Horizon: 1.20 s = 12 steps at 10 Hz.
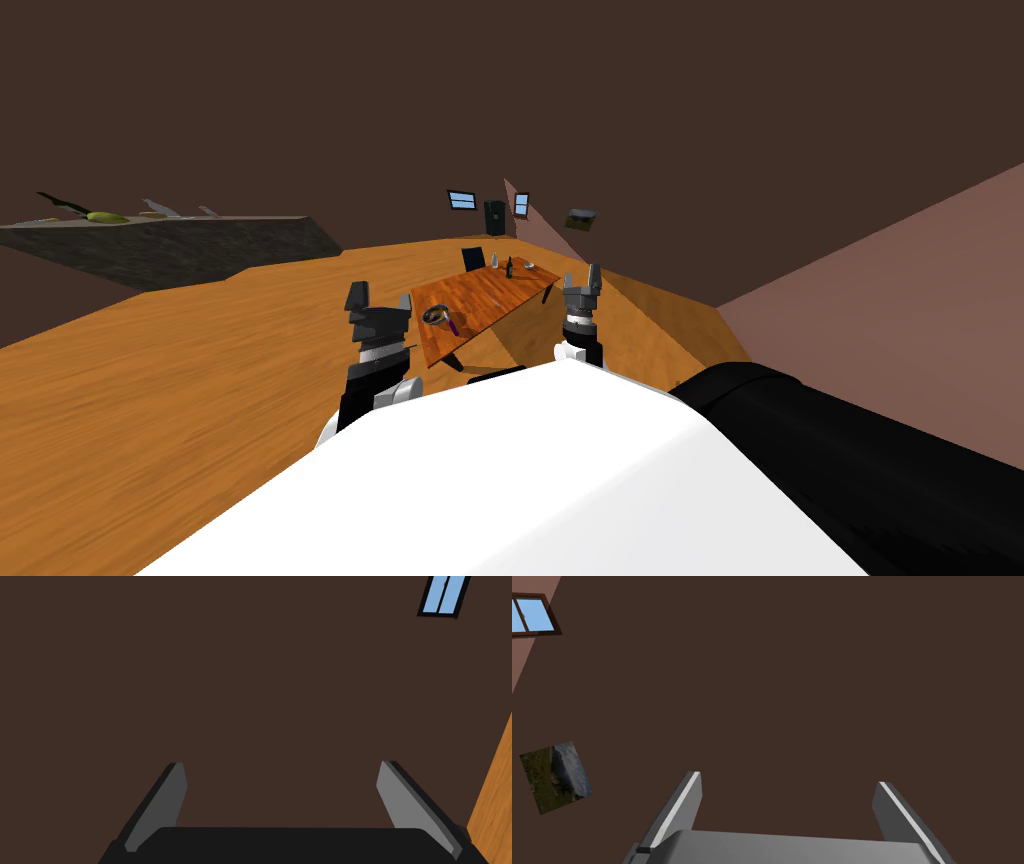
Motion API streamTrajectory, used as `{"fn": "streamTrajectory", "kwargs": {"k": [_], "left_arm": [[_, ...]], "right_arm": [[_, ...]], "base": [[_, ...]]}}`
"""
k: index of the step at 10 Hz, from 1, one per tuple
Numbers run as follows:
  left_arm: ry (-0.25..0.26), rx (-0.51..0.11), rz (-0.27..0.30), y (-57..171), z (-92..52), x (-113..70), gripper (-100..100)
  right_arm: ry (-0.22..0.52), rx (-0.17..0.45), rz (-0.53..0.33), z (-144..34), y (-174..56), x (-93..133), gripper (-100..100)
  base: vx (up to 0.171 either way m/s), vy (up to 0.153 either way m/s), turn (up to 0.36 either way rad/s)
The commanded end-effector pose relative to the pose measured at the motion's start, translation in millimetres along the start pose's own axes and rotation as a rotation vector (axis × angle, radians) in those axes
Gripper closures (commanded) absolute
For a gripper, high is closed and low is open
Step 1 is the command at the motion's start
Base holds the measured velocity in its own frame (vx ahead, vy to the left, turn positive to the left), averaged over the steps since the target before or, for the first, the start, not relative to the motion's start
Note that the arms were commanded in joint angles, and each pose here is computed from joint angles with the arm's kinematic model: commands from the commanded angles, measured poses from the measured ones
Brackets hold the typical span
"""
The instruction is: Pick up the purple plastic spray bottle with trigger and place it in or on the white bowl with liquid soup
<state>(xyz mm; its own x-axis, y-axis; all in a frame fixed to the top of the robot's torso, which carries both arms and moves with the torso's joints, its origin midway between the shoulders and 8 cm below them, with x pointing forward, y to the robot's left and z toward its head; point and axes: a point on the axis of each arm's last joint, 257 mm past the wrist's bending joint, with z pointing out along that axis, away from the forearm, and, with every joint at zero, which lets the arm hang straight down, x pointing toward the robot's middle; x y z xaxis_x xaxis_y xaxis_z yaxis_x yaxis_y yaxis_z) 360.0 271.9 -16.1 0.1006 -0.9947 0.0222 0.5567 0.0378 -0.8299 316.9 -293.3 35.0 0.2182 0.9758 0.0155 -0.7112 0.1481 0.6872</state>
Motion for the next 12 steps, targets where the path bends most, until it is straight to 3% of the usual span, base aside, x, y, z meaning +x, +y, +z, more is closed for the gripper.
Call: {"fn": "streamTrajectory", "kwargs": {"k": [1,6,10,11,12], "left_arm": [[0.024,-0.007,-0.005,4,0.4,2.1,-100],[0.083,-0.049,-0.099,27,6.7,3.7,-100],[0.076,-0.1,-0.251,57,17.2,-3.6,-100],[0.076,-0.1,-0.251,57,17.2,-3.6,-100],[0.067,-0.115,-0.296,66,20.1,-6.5,-100]], "right_arm": [[0.0,0.0,0.0,0.0,0,0,0],[0.0,0.0,0.0,0.0,0,0,0],[0.0,0.0,0.0,0.0,0,0,0],[0.0,0.0,0.0,0.0,0,0,0],[0.0,0.0,0.0,0.0,0,0,0]], "base": [[0.005,-0.001,0.013],[0.022,-0.01,0.024],[0.038,-0.027,0.034],[0.035,-0.021,0.02],[0.025,-0.015,0.026]]}}
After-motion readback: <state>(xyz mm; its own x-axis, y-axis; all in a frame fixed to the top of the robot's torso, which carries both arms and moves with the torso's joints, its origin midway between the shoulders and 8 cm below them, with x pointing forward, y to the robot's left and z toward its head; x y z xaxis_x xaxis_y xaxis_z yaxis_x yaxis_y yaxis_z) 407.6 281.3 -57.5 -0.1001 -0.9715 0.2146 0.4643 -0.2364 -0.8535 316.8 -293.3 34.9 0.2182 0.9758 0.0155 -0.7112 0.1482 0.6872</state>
